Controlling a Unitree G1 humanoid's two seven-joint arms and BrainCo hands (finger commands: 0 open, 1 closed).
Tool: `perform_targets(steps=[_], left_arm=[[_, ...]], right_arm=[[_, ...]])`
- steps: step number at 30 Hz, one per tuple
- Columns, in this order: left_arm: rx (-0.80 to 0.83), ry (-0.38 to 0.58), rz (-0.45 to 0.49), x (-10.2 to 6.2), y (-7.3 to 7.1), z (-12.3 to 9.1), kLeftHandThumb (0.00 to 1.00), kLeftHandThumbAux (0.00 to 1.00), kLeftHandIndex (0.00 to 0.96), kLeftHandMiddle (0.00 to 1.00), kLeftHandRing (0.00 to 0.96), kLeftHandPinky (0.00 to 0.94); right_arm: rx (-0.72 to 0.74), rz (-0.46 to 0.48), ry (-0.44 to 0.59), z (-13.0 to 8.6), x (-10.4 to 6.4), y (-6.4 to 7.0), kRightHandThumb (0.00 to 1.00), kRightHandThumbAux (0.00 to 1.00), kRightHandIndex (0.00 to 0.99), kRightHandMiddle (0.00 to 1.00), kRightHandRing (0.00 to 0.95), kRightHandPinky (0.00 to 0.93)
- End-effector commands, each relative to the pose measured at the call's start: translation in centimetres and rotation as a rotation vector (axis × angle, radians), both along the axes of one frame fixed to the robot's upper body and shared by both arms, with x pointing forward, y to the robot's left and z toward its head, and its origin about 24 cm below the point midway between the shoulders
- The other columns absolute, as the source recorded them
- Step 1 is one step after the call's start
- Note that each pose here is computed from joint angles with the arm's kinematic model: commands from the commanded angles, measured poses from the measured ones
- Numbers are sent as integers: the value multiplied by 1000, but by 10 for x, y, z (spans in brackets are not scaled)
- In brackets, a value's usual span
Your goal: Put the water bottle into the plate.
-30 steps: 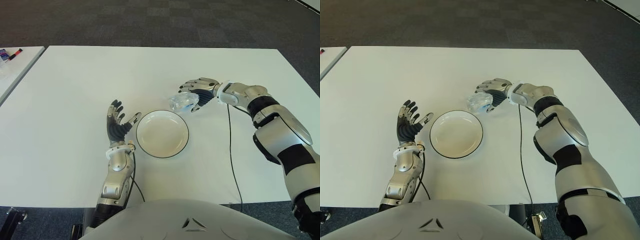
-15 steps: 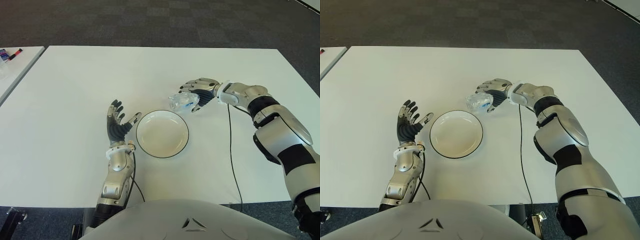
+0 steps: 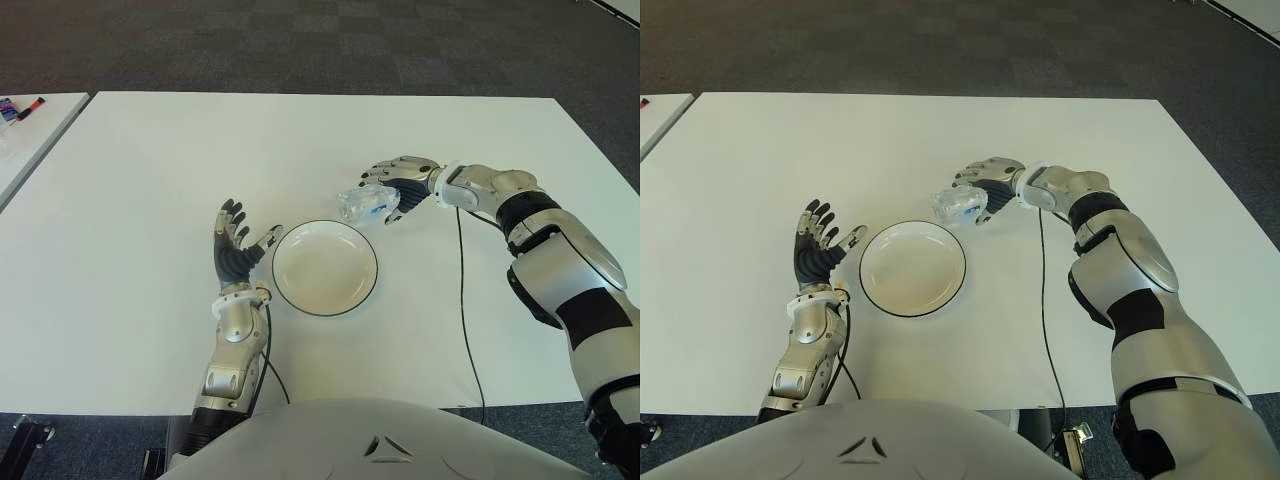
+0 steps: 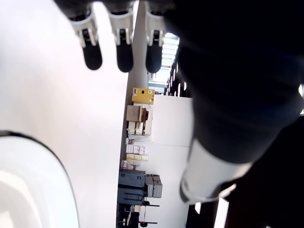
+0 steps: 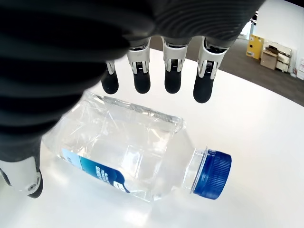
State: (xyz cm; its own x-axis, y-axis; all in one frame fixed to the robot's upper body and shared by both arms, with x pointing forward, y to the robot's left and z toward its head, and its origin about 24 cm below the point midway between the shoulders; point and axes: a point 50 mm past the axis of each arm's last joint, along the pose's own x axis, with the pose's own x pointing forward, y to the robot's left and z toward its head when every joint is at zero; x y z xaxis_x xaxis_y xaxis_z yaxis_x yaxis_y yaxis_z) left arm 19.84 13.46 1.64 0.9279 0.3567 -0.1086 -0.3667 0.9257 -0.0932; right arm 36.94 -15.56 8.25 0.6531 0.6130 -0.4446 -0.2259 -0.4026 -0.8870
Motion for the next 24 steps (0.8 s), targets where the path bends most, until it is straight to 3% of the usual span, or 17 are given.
perform_targets(steps=[1, 14, 24], left_arm=[[-88, 23, 27, -4, -18, -2, 0, 907, 113, 140, 129, 150], [-82, 21, 36, -10, -24, 2, 0, 907, 117, 136, 130, 163], [-101, 17, 49, -18, -33, 9, 0, 913, 115, 133, 131, 169]], right_arm=[[-13, 12, -16, 7, 4, 4, 674, 564, 0, 0, 43, 176], [-60, 14, 43, 6, 5, 18, 677, 569, 0, 0, 49, 145], [-105, 5, 149, -5, 1, 28, 765, 578, 0, 1, 59, 181]])
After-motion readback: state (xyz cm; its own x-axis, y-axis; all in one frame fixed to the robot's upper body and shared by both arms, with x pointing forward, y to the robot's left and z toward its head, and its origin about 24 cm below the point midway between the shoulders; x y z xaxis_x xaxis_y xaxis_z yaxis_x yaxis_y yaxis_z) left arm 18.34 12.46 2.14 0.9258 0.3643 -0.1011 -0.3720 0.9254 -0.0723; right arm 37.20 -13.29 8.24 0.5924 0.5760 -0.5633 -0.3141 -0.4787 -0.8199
